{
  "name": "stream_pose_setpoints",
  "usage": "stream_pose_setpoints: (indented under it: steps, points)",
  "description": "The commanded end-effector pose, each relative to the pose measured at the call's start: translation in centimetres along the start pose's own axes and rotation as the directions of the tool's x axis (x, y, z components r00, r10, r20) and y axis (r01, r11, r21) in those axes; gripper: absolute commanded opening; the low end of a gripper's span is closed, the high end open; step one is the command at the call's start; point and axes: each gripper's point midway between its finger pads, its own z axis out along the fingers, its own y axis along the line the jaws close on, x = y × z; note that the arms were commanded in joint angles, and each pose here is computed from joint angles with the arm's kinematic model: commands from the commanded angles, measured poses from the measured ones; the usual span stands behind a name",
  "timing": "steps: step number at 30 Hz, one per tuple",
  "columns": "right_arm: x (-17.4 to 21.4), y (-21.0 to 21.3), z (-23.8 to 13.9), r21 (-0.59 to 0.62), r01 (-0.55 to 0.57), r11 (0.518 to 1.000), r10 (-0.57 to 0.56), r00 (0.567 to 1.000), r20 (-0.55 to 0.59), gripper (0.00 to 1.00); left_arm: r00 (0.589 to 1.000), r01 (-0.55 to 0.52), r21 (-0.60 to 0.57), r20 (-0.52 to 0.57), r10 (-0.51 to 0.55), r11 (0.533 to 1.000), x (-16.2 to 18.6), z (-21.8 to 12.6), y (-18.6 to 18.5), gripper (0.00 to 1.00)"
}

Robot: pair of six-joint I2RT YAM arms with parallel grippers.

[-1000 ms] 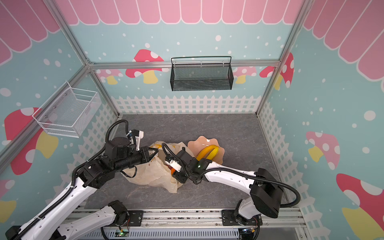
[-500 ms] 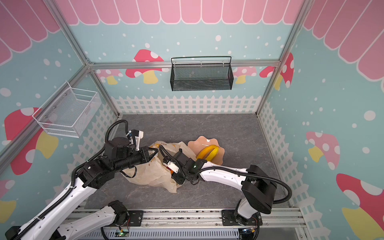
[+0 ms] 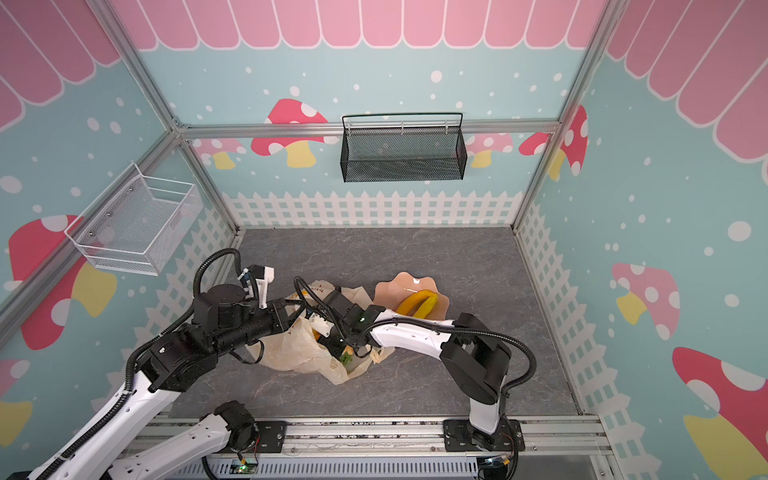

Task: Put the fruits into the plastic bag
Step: 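Lower the orange into the bag and open the right gripper, then withdraw the right gripper from the bag back over the bowl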

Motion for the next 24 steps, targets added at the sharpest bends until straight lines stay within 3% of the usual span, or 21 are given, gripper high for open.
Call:
stream_pose_setpoints:
  steps: [1, 5, 9, 24]
  points:
    - [-0.5, 0.9, 0.5, -0.062, -0.003, 0.998, 0.003, 1.0, 0.001, 0.53, 1.0, 0.024, -0.02, 0.012, -0.024, 0.999, 0.2, -0.3, 0.8, 0.0]
    - [-0.8, 1.4, 0.3, -0.089, -0.006, 0.996, 0.007, 1.0, 0.008, 0.66, 1.0, 0.024, -0.018, 0.007, -0.024, 1.0, 0.3, -0.2, 0.7, 0.0]
    - [-1.5, 1.8, -0.4, -0.103, 0.0, 0.995, 0.003, 1.0, 0.029, 0.72, 1.0, 0.02, -0.017, 0.007, -0.019, 1.0, 0.2, -0.2, 0.6, 0.0]
    - [-2.4, 3.0, -4.6, -0.109, 0.016, 0.994, -0.007, 0.997, 0.082, 0.8, 1.0, 0.02, -0.055, 0.009, -0.019, 0.998, -0.1, 0.1, 1.1, 0.0]
